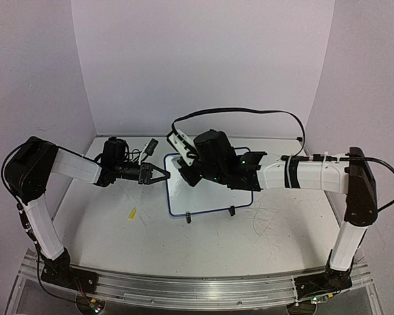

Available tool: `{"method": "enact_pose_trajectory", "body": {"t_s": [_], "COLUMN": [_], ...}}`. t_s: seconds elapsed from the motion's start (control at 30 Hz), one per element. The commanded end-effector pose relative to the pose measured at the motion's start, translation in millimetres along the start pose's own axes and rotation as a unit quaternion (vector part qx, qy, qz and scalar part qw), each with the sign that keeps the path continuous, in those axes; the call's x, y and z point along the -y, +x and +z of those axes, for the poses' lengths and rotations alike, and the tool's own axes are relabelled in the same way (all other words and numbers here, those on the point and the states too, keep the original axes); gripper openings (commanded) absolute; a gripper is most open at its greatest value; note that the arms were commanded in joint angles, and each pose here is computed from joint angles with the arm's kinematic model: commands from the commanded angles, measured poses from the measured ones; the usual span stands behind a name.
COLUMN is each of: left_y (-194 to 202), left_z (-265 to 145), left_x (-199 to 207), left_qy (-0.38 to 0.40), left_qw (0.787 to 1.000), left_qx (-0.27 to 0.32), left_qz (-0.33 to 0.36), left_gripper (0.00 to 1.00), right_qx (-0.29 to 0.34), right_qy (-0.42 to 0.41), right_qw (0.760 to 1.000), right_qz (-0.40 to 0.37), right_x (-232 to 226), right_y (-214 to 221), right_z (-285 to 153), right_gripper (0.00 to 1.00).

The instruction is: Write a sentence on the whiteboard

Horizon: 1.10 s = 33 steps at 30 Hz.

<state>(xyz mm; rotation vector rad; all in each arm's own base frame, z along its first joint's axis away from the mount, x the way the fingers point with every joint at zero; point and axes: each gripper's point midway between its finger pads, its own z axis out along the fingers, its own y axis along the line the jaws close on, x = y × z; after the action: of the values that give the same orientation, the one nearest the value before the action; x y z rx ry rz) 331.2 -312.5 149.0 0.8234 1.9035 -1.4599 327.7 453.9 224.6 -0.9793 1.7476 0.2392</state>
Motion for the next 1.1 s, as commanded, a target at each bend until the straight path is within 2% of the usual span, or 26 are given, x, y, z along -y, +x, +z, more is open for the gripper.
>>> {"method": "enact_pose_trajectory", "body": {"t_s": [0.0, 1.07], "left_y": [-8.7, -10.0], "left_z": [-2.0, -2.4], "left_x": [4.4, 4.8], "left_qy": [-0.004, -0.005], "left_qw": [1.0, 1.0], "left_qx": [0.007, 0.007], "left_qz": [0.011, 0.014], "left_gripper": [0.0, 0.0], "right_qx": [0.028, -0.002], "right_qy": [0.017, 0.013], "right_qw": [0.999, 1.0], "right_qz": [0.008, 0.014], "right_x": [5.2, -0.1], "right_y": [-22.5, 1.4], "right_z": [1.2, 6.2], "right_gripper": [0.0, 0.0]}}
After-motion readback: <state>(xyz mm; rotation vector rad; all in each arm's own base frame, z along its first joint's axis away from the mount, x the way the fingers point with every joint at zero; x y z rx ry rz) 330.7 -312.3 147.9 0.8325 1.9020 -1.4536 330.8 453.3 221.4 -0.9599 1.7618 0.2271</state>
